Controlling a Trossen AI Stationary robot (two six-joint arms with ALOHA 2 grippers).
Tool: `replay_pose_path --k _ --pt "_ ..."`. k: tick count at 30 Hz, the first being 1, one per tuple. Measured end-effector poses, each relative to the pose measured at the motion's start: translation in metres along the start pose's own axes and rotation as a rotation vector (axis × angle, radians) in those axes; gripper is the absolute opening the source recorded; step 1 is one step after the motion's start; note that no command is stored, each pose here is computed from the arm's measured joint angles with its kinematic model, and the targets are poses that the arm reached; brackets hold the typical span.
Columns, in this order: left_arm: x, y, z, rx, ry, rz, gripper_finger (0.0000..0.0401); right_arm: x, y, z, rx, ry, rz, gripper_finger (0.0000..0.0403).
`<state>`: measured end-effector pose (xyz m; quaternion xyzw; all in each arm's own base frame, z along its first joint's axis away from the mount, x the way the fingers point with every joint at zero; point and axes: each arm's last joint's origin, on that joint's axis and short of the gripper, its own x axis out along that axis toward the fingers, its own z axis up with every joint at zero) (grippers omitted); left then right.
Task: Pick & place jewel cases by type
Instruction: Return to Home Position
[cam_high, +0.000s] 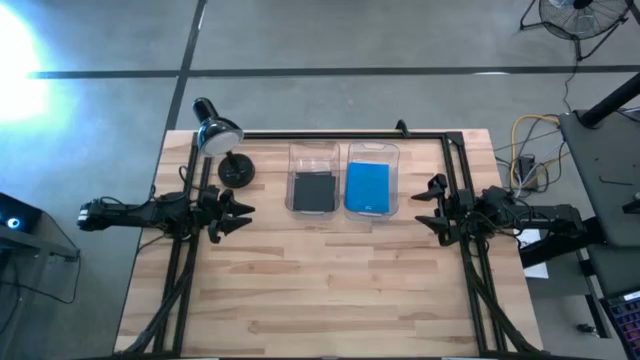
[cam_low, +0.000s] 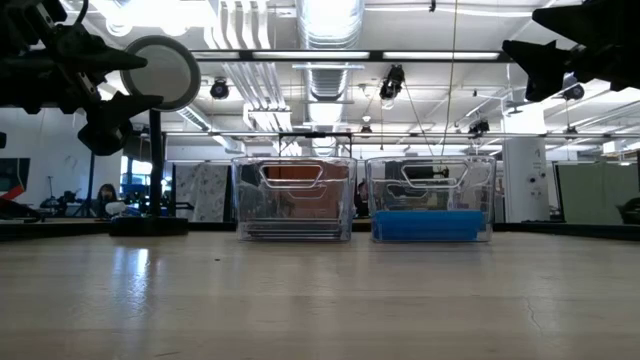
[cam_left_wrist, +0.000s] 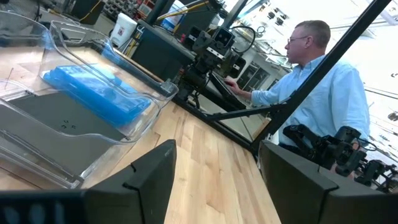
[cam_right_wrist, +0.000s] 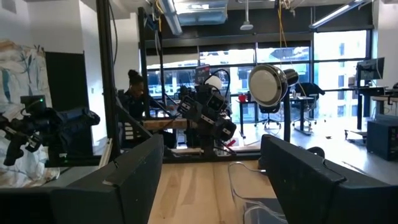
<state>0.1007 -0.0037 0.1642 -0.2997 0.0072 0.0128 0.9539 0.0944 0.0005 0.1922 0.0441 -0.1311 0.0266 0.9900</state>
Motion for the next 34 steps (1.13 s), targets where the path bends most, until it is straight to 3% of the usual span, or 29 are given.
replay_pose_path --k 34 --pt "0.0000 0.0000 0.0000 0.000 0.000 0.000 0.0213 0.0000 0.0000 0.0001 0.000 -0.001 0.000 0.0257"
